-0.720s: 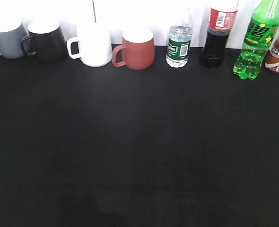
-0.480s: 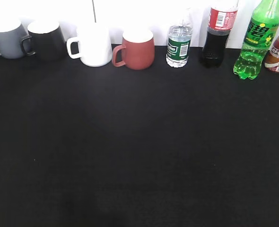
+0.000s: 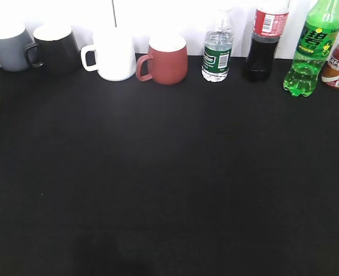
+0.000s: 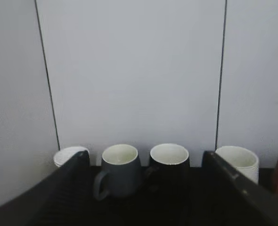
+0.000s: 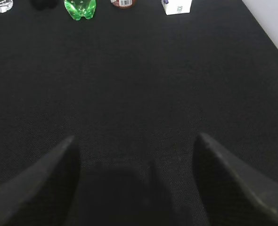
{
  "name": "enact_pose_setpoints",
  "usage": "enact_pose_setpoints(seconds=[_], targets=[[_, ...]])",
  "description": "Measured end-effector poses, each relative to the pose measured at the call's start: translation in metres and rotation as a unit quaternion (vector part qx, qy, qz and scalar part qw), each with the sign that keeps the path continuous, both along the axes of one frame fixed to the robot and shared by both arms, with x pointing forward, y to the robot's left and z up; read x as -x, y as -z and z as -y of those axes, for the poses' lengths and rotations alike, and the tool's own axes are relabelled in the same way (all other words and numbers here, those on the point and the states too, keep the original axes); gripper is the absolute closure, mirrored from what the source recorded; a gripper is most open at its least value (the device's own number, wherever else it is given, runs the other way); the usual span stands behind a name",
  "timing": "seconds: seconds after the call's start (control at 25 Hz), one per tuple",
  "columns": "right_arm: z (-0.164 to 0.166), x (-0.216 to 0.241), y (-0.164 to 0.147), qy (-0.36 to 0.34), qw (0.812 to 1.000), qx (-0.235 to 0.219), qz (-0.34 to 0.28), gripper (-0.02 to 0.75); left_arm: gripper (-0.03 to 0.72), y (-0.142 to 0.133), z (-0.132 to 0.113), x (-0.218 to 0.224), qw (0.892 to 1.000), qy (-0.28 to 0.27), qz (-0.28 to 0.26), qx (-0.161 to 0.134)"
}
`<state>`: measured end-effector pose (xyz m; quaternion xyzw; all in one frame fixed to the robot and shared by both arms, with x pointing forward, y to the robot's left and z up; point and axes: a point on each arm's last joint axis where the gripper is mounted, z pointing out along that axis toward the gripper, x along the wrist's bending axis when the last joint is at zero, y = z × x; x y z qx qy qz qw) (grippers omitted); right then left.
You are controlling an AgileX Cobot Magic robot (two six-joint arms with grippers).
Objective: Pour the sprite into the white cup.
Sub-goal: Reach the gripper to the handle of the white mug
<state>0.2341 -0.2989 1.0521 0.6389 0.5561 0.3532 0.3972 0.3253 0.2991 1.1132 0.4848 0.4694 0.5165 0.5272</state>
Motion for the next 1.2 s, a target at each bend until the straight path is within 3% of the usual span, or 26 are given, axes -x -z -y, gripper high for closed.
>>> enact_pose_setpoints(seconds=[0.2,0.28,0.52,0.64,0.76,0.92,1.04,1.2], targets=[[0.000,0.000,0.000,0.000,1.000,0.000,0.000,0.181,0.138,0.032,0.010,-0.098,0.999,0.022,-0.032,0.004],[0.000,0.000,0.000,0.000,1.000,0.000,0.000,0.181,0.138,0.044,0.024,-0.120,0.998,0.055,-0.019,0.001],[0.000,0.000,0.000,0.000,1.000,0.000,0.000,0.181,0.156,0.114,0.072,-0.169,0.986,0.140,-0.090,-0.015],[0.000,0.000,0.000,0.000,1.000,0.000,0.000,0.181,0.166,0.139,0.082,-0.206,0.982,0.140,-0.126,-0.001],[0.000,0.000,0.000,0.000,1.000,0.000,0.000,0.181,0.246,0.152,0.093,-0.245,0.981,0.139,-0.133,0.004],[0.000,0.000,0.000,0.000,1.000,0.000,0.000,0.181,0.270,0.174,0.106,-0.296,0.980,0.132,-0.150,0.007],[0.000,0.000,0.000,0.000,1.000,0.000,0.000,0.181,0.270,0.187,0.107,-0.318,0.981,0.105,-0.158,0.033],[0.000,0.000,0.000,0.000,1.000,0.000,0.000,0.181,0.297,0.191,0.112,-0.338,0.981,0.101,-0.161,0.037]])
